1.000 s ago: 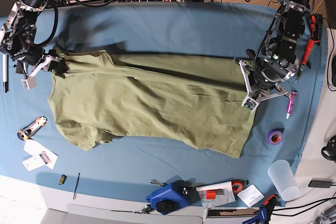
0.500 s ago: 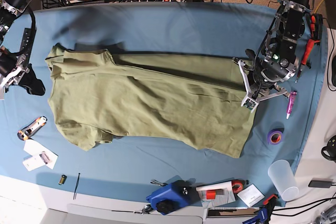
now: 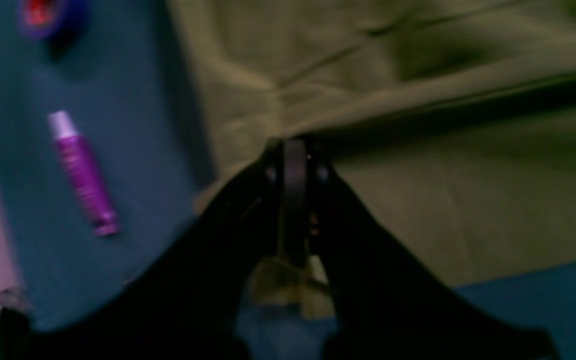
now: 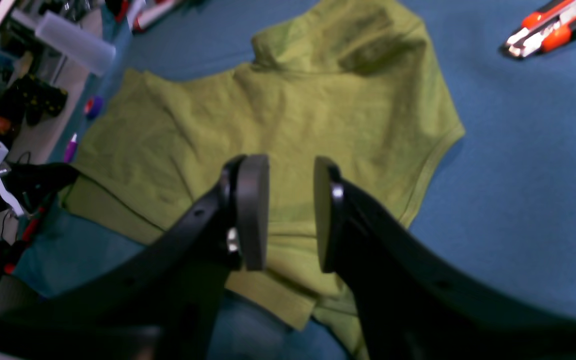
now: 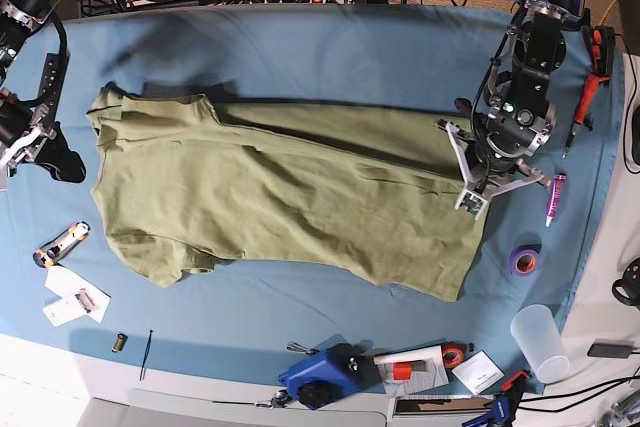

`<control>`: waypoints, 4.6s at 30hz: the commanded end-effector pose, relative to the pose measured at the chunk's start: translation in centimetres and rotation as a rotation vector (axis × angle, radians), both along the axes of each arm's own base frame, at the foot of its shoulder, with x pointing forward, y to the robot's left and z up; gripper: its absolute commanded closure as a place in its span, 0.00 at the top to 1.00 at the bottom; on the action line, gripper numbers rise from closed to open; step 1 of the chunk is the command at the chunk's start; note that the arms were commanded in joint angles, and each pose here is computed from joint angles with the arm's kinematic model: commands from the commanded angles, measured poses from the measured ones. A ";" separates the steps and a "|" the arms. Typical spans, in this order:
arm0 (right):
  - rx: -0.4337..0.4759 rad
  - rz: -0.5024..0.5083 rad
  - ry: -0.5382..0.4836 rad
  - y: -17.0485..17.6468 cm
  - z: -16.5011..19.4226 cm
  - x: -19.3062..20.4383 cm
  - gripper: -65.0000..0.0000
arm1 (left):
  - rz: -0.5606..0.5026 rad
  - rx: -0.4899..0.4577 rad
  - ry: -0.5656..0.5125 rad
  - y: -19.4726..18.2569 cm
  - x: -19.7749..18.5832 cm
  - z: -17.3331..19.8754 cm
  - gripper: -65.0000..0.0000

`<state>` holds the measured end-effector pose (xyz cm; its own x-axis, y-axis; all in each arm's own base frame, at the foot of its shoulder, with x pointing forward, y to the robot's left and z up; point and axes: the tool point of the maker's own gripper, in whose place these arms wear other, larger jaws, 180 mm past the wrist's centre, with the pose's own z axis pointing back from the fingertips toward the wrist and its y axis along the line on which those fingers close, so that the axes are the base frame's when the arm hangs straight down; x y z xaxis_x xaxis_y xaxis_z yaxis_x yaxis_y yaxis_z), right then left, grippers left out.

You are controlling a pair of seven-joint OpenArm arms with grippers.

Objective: Layout the t-shirt on the table in an organized manner, then fold the t-shirt properly
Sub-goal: 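Lay the folded edge down and open the left gripper, then lower the left gripper to the shirt's folded edge and grasp it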

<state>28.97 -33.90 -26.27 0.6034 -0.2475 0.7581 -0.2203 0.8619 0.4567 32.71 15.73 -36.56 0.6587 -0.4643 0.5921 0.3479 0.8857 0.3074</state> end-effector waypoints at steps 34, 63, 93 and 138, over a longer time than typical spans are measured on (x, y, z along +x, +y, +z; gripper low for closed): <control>-0.024 -0.003 -0.056 -0.6 2.0 0.7 0.25 | 0.202 -0.001 -0.183 2.3 3.5 6.0 0.37; -0.055 -0.240 -0.175 -7.4 5.8 -1.8 0.25 | 0.414 0.019 -0.075 8.3 -5.1 5.2 0.37; -0.049 -0.100 0.388 1.6 -12.5 -9.8 0.31 | 0.513 -0.129 -0.087 14.7 -10.6 7.2 0.37; 0.027 -0.083 0.306 3.3 -11.3 -7.5 0.15 | 0.341 -0.775 0.131 6.6 -2.7 -2.3 0.27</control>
